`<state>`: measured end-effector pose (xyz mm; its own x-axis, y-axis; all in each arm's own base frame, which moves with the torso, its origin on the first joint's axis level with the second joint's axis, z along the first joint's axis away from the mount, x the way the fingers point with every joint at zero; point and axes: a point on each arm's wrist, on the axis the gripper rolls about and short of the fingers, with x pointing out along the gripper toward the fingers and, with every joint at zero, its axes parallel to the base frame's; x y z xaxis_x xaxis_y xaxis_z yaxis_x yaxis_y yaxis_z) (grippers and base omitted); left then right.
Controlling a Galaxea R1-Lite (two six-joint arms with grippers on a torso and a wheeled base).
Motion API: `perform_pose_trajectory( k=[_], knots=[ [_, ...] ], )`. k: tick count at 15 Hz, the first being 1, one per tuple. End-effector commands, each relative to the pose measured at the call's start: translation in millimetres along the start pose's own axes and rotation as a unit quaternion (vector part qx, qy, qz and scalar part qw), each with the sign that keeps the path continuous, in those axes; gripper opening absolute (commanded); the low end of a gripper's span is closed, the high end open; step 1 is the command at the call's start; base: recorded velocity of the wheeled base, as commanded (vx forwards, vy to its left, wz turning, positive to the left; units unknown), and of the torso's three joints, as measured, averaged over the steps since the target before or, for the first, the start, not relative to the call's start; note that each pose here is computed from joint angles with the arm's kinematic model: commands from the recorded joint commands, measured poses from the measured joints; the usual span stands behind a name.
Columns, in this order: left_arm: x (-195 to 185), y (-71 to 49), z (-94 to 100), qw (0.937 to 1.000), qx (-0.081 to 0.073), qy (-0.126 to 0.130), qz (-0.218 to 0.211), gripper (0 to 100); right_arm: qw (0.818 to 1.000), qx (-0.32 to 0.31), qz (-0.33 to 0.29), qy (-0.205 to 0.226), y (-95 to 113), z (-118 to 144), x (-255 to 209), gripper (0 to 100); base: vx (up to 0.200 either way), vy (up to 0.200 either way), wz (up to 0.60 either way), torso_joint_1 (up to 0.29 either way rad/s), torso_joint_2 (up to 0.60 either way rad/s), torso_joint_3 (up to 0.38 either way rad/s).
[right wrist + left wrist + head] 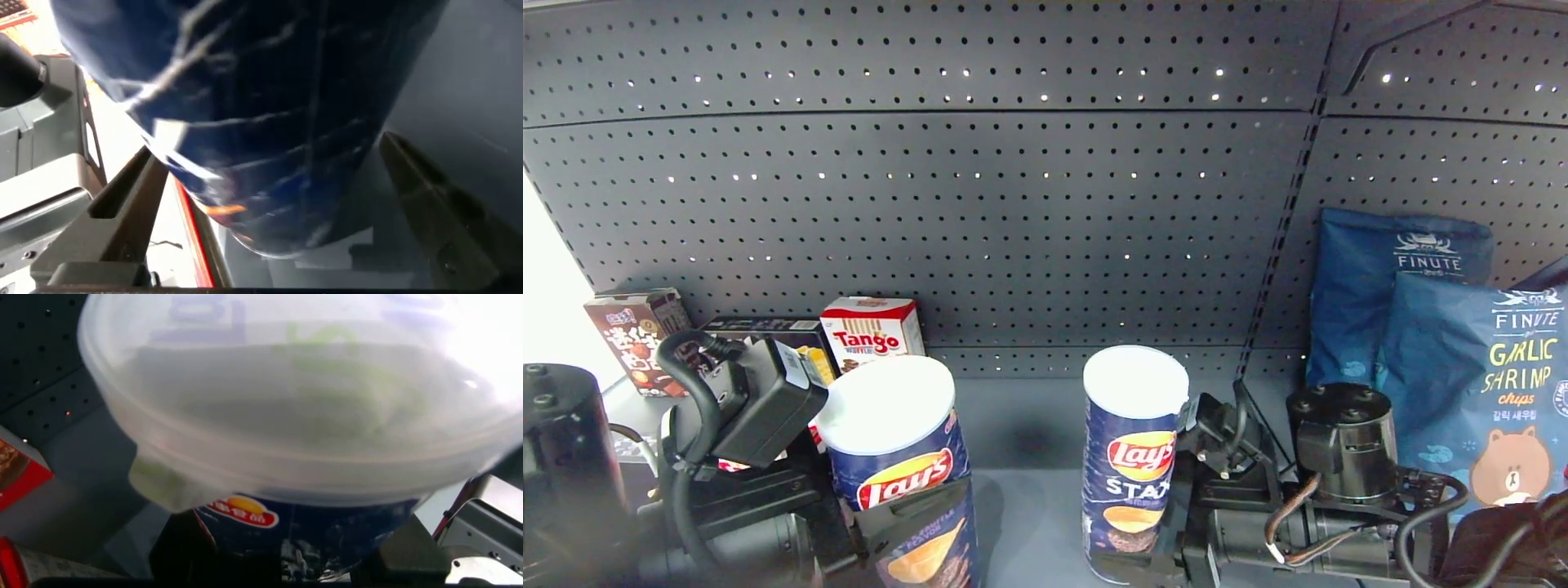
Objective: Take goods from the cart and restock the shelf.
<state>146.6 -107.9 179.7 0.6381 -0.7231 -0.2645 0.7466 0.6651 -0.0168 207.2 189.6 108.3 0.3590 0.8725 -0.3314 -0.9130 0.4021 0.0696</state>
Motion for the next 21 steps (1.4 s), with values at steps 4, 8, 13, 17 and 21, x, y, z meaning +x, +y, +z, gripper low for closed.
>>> perform_pose_trajectory(
  k=[4, 8, 13, 17, 21],
  knots=[
    [0, -0.2, -2.2, 1.0000, -0.001, 0.003, 0.000, 0, 1.000, 0.001, -0.013, -0.001, 12, -6, -30, 100, 0.000, 0.000, 0.00, 0.000, 0.00, 0.000],
    [-1, -0.3, -2.4, 1.0000, -0.001, 0.003, 0.000, 0, 0.999, -0.003, -0.028, -0.018, 24, -8, -65, 100, 0.000, 0.000, 0.00, 0.000, 0.00, 0.000],
    [0, -0.8, -1.0, 1.0000, 0.001, 0.002, -0.002, 0, 0.994, 0.010, -0.107, -0.026, 16, -14, -95, 100, 0.000, 0.000, 0.00, 0.000, 0.00, 0.000],
    [0, -1.2, -1.2, 1.0000, 0.001, 0.002, -0.003, 0, 0.992, 0.019, -0.127, -0.016, -4, -4, -78, 100, 0.000, 0.000, 0.00, 0.000, 0.00, 0.000],
    [-3, -0.6, -1.3, 1.0000, 0.000, -0.002, 0.001, 0, 0.991, 0.022, -0.131, -0.013, -22, 2, -59, 100, 0.000, 0.000, 0.00, 0.000, 0.00, 0.000]
  ],
)
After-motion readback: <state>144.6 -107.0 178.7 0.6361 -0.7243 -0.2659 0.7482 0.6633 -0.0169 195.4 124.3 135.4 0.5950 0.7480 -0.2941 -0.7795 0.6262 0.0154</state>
